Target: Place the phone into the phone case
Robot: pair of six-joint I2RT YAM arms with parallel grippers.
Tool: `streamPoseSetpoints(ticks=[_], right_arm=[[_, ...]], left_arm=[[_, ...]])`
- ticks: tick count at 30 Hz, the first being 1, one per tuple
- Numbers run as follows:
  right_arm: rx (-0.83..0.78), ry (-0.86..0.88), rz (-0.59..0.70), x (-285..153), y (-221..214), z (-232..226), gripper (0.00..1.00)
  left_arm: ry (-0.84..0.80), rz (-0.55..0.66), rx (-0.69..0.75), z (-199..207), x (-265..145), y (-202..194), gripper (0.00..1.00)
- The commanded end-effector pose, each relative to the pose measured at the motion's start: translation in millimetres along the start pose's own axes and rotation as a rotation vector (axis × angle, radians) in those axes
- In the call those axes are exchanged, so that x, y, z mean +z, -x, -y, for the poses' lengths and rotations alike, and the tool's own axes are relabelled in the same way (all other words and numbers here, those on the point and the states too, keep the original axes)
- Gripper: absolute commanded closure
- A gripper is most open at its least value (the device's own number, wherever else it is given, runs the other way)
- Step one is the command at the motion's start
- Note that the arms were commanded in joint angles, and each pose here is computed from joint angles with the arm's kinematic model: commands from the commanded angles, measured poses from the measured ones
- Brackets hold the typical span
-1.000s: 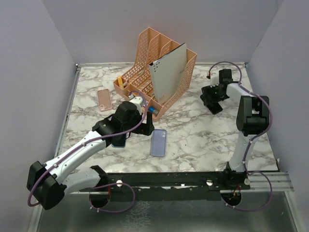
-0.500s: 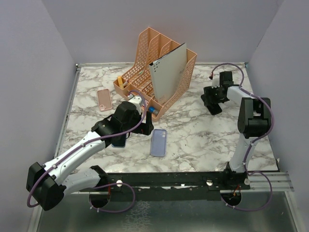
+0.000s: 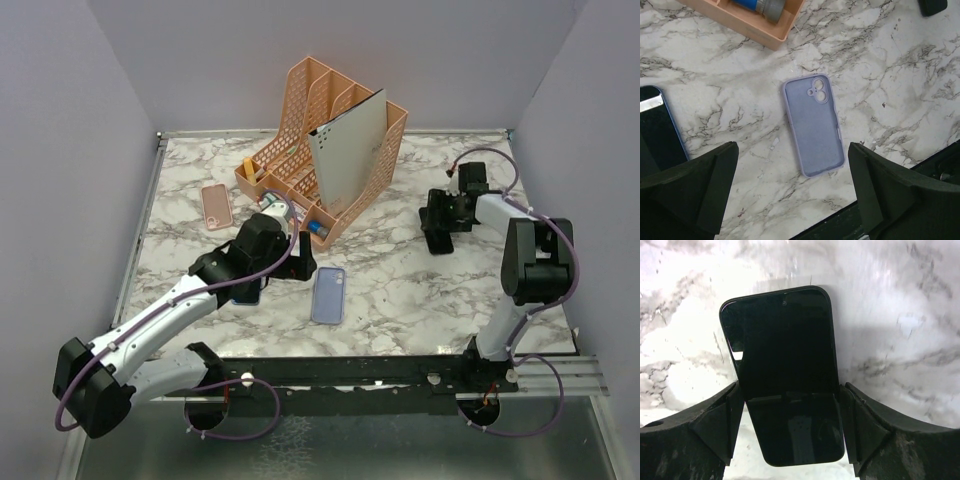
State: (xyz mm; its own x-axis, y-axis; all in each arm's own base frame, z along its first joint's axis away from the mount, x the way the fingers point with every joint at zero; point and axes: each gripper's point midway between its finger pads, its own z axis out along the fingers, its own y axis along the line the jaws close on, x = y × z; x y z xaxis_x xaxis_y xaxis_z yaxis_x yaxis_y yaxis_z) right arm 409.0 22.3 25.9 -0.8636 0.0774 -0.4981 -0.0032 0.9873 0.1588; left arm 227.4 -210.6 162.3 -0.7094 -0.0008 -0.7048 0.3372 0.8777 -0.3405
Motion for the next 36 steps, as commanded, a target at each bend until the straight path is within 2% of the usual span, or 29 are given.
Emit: streamPoseSetpoints(ticks=[1, 9, 15, 23, 31, 36], right_arm=[[0.136, 0.002, -0.095, -13, -42, -11, 0.44], [0.152, 0.063, -0.095, -41, -70, -48, 0.46], [0.162, 0.206, -0.044, -67, -87, -89, 0.48], [0.265, 0.39, 0.004, -94, -107, -134, 0.5], [0.328, 0.524, 0.058, -124, -110, -166, 0.5], [0.358, 0.556, 0.064, -133, -114, -173, 0.51]], left_arm=[[-0.02, -0.073, -0.098, 1, 9, -24, 0.04], [-0.045, -0.177, -0.191, 3, 32, -60, 0.1], [-0.058, -0.204, -0.24, 2, 45, -78, 0.15], [-0.1, -0.257, -0.301, 6, 62, -103, 0.31], [-0.138, -0.258, -0.327, 14, 71, -109, 0.48], [-0.149, -0.275, -0.343, 19, 75, -118, 0.52]])
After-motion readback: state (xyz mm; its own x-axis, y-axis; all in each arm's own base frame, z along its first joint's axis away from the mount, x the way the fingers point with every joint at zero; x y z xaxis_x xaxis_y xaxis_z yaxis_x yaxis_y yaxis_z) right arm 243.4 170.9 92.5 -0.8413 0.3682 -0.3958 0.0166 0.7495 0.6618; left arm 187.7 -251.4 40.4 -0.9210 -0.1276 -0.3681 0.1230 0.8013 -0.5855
